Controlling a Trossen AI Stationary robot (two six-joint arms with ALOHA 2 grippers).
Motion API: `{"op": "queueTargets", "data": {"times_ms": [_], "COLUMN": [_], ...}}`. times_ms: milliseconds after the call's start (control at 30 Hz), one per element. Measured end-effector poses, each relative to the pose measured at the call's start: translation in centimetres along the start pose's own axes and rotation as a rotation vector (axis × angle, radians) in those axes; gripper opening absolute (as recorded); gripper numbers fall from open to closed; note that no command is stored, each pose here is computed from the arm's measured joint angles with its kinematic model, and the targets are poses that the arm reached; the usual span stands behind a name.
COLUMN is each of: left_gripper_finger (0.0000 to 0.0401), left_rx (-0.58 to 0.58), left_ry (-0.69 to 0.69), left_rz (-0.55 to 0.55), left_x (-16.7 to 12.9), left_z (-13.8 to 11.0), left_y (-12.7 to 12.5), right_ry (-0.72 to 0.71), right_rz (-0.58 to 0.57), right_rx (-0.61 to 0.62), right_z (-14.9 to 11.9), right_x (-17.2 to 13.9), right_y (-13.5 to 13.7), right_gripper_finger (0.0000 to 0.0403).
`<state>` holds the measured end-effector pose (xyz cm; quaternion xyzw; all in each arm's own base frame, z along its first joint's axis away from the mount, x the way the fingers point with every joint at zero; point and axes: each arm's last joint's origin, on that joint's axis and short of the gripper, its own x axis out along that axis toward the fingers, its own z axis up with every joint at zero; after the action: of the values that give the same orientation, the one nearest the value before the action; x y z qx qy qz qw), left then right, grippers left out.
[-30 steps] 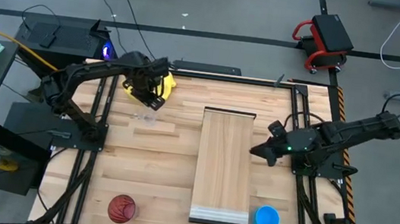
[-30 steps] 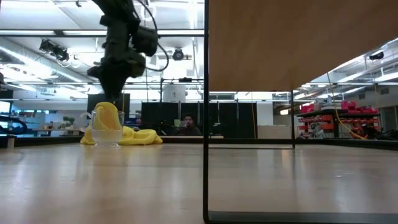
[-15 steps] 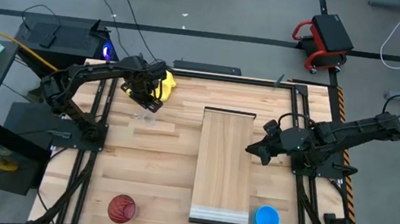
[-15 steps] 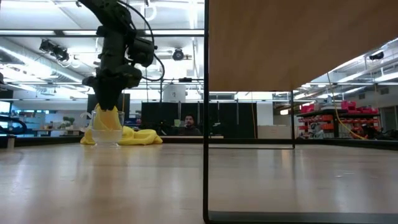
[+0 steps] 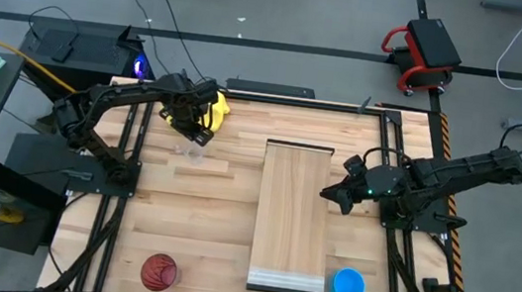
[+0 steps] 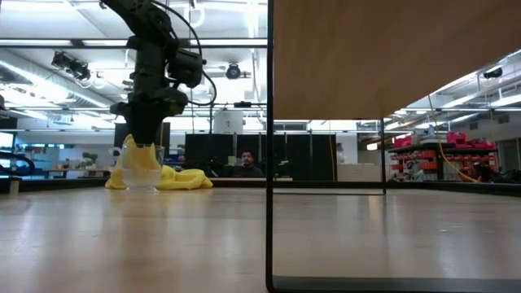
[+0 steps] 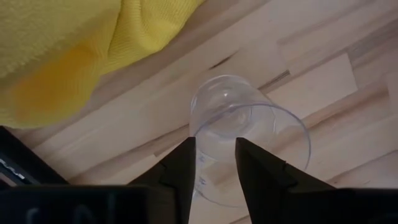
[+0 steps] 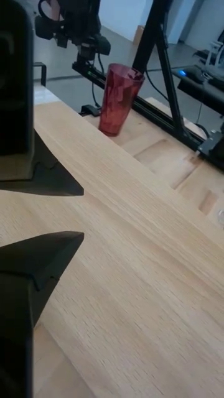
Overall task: Stack small to large cups/mugs on shelf
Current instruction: Put the transparent mug on the shelf
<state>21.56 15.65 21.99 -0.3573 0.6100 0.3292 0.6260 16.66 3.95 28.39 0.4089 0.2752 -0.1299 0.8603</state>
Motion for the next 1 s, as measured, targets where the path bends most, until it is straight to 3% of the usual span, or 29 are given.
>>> {"op": "queueTargets", "data": {"times_ms": [233,533,700,1000], "left_gripper_finger": [0.0112,0.0118,0.0115,0.0126], "left_rx": [-0.012,-0.015,-0.018,-0.006], "left_ry": [-0.037,-0.042,-0.042,-0.045], "left_rz": [-0.016,-0.018,-0.018,-0.020], "left_x": [0.0,0.0,0.0,0.0], "left_z": [0.4,0.4,0.4,0.4], "left_y": [-0.2,-0.2,-0.2,-0.4], "right_ry": [-0.010,0.060,0.081,0.316], "right_rz": [-0.027,-0.217,-0.242,-0.301], "right_rx": [-0.006,0.054,0.076,0.119], "right_z": [0.0,-0.9,-1.2,-3.9], "right_x": [-0.1,-1.5,-2.2,-3.5], "right_y": [-0.2,-2.6,-3.1,-3.4], "right_gripper_finger": [0.0109,0.0109,0.0109,0.0109]}}
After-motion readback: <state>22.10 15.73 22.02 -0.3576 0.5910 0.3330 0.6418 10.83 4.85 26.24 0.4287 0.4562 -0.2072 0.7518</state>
